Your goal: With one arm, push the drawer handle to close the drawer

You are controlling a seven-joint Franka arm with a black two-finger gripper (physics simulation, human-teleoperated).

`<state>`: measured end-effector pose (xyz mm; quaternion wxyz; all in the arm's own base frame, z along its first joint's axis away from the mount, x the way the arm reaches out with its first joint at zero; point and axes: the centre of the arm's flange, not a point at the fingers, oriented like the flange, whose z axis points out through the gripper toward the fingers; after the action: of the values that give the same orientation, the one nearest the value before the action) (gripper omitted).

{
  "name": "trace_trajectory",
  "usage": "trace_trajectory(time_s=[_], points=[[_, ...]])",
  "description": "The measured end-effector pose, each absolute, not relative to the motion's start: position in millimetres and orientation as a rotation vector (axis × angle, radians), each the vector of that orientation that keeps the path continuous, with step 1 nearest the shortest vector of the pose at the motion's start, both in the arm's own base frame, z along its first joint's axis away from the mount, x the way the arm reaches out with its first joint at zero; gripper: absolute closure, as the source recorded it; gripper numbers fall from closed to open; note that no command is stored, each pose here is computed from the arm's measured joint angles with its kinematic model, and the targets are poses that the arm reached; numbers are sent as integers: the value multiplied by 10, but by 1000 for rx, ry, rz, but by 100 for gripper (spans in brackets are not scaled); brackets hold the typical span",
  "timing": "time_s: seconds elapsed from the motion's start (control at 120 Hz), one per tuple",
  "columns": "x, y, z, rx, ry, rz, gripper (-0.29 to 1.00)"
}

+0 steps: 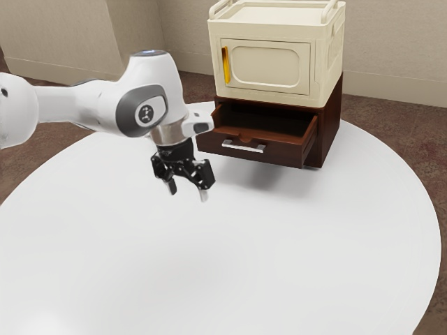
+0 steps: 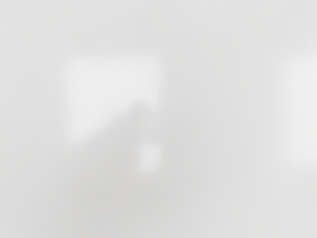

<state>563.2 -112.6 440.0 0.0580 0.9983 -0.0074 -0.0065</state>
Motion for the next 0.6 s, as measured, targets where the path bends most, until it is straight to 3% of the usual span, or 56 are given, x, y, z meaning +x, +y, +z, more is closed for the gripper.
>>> trace_trajectory(time_s=[0.05, 0.192, 0.292, 0.6], points=[[5691, -1162, 4377, 3009, 8, 3, 6], [5924, -1176, 4331, 2997, 78, 63, 42], [6179, -1255, 4398, 3000, 88, 134, 58], [6707, -1310, 4205, 3073, 77, 216, 75]])
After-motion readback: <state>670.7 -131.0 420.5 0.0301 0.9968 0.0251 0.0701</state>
